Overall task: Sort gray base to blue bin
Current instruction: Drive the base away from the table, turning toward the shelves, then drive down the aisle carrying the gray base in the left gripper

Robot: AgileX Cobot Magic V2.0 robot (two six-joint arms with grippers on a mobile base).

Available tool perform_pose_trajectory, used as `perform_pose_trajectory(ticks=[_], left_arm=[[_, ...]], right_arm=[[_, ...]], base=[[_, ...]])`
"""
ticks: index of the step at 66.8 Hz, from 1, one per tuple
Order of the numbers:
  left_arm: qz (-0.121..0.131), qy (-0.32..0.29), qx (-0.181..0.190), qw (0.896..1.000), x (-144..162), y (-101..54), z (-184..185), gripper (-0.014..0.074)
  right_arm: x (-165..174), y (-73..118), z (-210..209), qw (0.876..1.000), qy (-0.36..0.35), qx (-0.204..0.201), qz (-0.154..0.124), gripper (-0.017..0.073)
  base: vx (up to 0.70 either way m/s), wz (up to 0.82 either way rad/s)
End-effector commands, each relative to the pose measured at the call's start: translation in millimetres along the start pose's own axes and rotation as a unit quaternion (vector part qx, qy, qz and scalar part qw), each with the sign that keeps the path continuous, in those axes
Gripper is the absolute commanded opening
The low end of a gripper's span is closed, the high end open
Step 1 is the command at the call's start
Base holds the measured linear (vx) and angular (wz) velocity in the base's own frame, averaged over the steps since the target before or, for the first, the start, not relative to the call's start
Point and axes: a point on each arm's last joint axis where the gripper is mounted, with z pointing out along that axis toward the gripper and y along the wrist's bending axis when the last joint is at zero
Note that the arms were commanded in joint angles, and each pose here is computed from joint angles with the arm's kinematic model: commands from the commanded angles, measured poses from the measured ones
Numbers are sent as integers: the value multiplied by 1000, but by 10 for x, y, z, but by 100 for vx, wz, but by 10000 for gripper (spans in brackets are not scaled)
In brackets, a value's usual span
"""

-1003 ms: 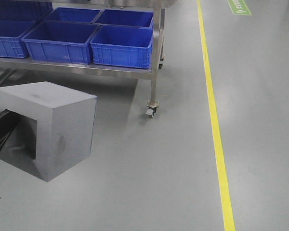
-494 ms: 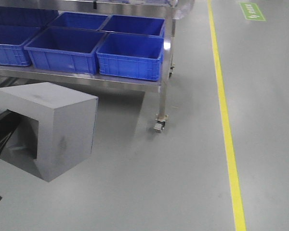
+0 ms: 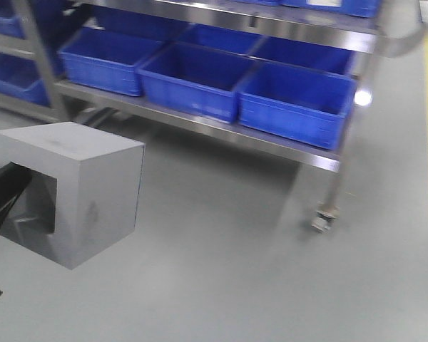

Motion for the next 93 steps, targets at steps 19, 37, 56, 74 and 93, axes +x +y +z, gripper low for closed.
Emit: perform_pose_trajectory(ticks=[19, 37, 56, 74, 93], left_arm=[[-13, -70, 15, 997, -206, -42, -3, 3], [-13, -70, 15, 997, -206, -43, -3, 3], [-13, -70, 15, 997, -206, -43, -3, 3], [-13, -70, 15, 997, -206, -43, -3, 3], [-13, -70, 15, 997, -206, -43, -3, 3]], right_arm=[[-51, -2, 13, 1000, -26, 2, -8, -5], [-51, -2, 13, 1000, -26, 2, -8, -5], [-51, -2, 13, 1000, -26, 2, -8, -5], [-51, -2, 13, 1000, -26, 2, -8, -5], [-51, -2, 13, 1000, -26, 2, -8, -5]], base=[[26, 80], [30, 66], [36, 46], [37, 43], [40, 48]])
